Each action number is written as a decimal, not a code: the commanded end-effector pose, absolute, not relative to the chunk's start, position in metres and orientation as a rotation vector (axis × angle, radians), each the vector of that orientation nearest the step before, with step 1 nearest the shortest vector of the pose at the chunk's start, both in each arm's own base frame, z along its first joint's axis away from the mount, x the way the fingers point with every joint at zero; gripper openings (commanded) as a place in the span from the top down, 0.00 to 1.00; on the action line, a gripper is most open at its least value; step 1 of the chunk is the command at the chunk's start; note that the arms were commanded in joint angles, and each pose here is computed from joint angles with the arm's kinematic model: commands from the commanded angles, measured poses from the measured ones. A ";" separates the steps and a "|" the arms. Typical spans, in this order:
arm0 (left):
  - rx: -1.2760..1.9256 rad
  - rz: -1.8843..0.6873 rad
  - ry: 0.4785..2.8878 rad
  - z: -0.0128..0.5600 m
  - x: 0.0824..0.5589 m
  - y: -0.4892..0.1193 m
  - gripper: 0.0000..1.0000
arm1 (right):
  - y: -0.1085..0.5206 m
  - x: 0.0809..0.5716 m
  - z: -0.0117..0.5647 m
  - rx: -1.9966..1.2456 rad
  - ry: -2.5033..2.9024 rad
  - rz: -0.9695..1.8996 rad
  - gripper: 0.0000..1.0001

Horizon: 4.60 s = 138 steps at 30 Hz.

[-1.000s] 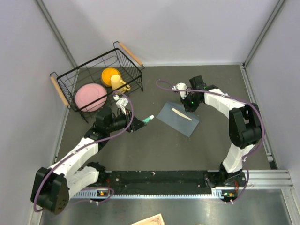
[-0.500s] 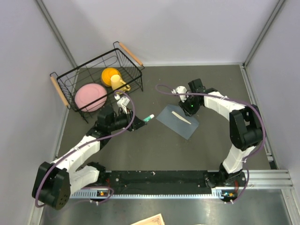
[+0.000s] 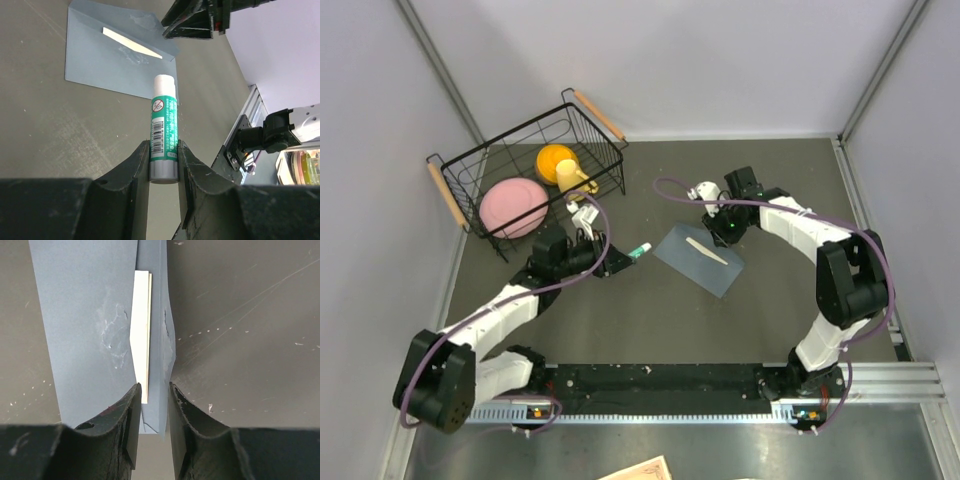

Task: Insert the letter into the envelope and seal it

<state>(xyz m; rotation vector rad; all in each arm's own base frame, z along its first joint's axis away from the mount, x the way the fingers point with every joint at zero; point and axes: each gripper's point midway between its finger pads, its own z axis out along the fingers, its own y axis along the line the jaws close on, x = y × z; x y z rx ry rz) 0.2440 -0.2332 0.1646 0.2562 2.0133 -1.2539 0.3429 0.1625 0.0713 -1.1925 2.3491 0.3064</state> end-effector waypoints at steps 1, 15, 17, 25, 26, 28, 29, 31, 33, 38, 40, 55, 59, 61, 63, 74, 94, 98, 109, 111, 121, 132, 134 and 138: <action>0.167 -1.314 2.002 0.160 0.254 -0.238 1.00 | 0.176 0.334 0.082 -1.212 2.298 0.393 0.73; 0.007 -1.271 2.080 0.125 0.293 -0.244 1.00 | 0.186 0.323 0.062 -1.234 2.334 0.468 0.79; 0.004 -1.273 2.085 0.123 0.293 -0.245 1.00 | 0.188 0.320 0.059 -1.239 2.337 0.473 0.78; -0.013 -1.272 2.083 0.124 0.294 -0.244 1.00 | 0.198 0.308 0.043 -1.267 2.354 0.481 0.73; -0.012 -1.272 2.081 0.124 0.295 -0.245 1.00 | 0.199 0.306 0.042 -1.275 2.357 0.479 0.72; -0.016 -1.268 2.086 0.123 0.295 -0.244 1.00 | 0.200 0.304 0.036 -1.289 2.364 0.461 0.68; -0.019 -1.265 2.087 0.122 0.296 -0.244 1.00 | 0.201 0.303 0.034 -1.289 2.369 0.463 0.67; -0.023 -1.270 2.086 0.123 0.297 -0.245 1.00 | 0.201 0.302 0.029 -1.283 2.388 0.476 0.62; -0.023 -1.277 2.089 0.122 0.297 -0.247 1.00 | 0.202 0.301 0.027 -1.282 2.396 0.484 0.58; -0.001 -1.311 2.055 0.126 0.305 -0.259 1.00 | 0.206 0.296 0.020 -1.266 2.426 0.541 0.60; 0.020 -1.337 2.026 0.131 0.305 -0.266 1.00 | 0.209 0.293 0.020 -1.251 2.433 0.587 0.63; 0.124 -1.398 1.909 0.160 0.298 -0.278 1.00 | 0.205 0.297 0.015 -0.974 2.612 0.753 0.97; 0.147 -1.416 1.875 0.183 0.280 -0.264 1.00 | 0.209 0.292 0.018 -0.909 2.643 0.819 1.00; 0.161 -1.376 1.888 0.182 0.275 -0.255 1.00 | 0.211 0.294 0.023 -0.851 2.655 0.858 1.00; 0.240 -1.344 1.826 0.201 0.267 -0.248 1.00 | 0.219 0.293 0.035 -0.800 2.640 0.970 1.00; 0.327 -1.250 1.774 0.220 0.254 -0.231 1.00 | 0.250 0.298 0.062 -0.626 2.603 1.311 1.00; 0.307 -1.255 1.774 0.220 0.258 -0.221 1.00 | 0.253 0.299 0.034 -0.380 2.635 1.603 0.92; 0.321 -1.270 1.766 0.221 0.255 -0.223 1.00 | 0.260 0.302 0.058 -0.382 2.531 1.672 0.87; 0.311 -1.261 1.780 0.216 0.256 -0.222 1.00 | 0.259 0.303 0.023 -0.294 2.620 1.667 0.50; 0.310 -1.249 1.783 0.215 0.257 -0.221 1.00 | 0.259 0.301 0.020 -0.288 2.630 1.676 0.45; 0.316 -1.254 1.780 0.217 0.256 -0.221 1.00 | 0.272 0.297 0.087 -0.483 2.420 1.758 0.08; 0.314 -1.261 1.780 0.217 0.255 -0.221 1.00 | 0.312 0.279 0.080 -0.493 2.380 1.962 0.06; 0.317 -1.261 1.780 0.218 0.255 -0.221 1.00 | 0.316 0.280 0.072 -0.476 2.367 2.000 0.05; 0.319 -1.250 1.788 0.216 0.254 -0.220 1.00 | 0.316 0.279 0.051 -0.455 2.387 1.998 0.04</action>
